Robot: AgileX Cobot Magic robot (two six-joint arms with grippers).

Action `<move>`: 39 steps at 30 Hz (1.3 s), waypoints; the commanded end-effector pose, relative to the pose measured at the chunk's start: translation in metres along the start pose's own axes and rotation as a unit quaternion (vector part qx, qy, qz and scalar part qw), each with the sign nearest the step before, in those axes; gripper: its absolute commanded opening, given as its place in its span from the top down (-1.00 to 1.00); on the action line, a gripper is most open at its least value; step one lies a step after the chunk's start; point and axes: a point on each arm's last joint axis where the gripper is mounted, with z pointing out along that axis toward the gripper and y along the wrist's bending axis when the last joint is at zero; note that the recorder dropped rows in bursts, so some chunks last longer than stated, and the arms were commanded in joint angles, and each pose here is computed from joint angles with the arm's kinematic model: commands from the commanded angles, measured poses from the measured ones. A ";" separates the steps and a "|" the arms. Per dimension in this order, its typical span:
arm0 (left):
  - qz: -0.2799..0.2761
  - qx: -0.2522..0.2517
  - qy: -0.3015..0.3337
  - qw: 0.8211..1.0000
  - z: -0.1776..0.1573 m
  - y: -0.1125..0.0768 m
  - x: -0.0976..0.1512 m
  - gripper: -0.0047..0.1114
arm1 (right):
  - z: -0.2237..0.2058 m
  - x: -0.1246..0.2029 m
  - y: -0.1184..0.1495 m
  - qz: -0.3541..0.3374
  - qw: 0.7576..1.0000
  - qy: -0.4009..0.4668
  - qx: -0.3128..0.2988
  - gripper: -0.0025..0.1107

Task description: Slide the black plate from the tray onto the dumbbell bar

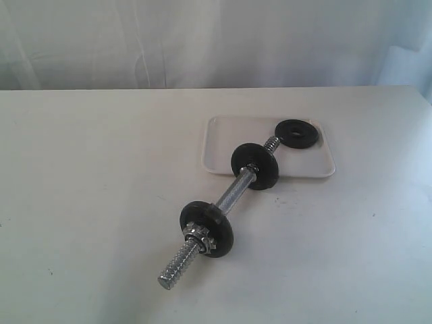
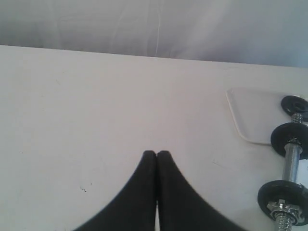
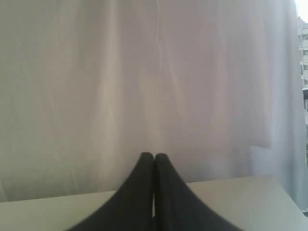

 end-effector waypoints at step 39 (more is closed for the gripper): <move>-0.008 0.293 0.238 0.926 0.214 -0.059 -0.069 0.92 | 0.146 0.015 -0.017 -0.044 0.942 0.329 0.056 0.96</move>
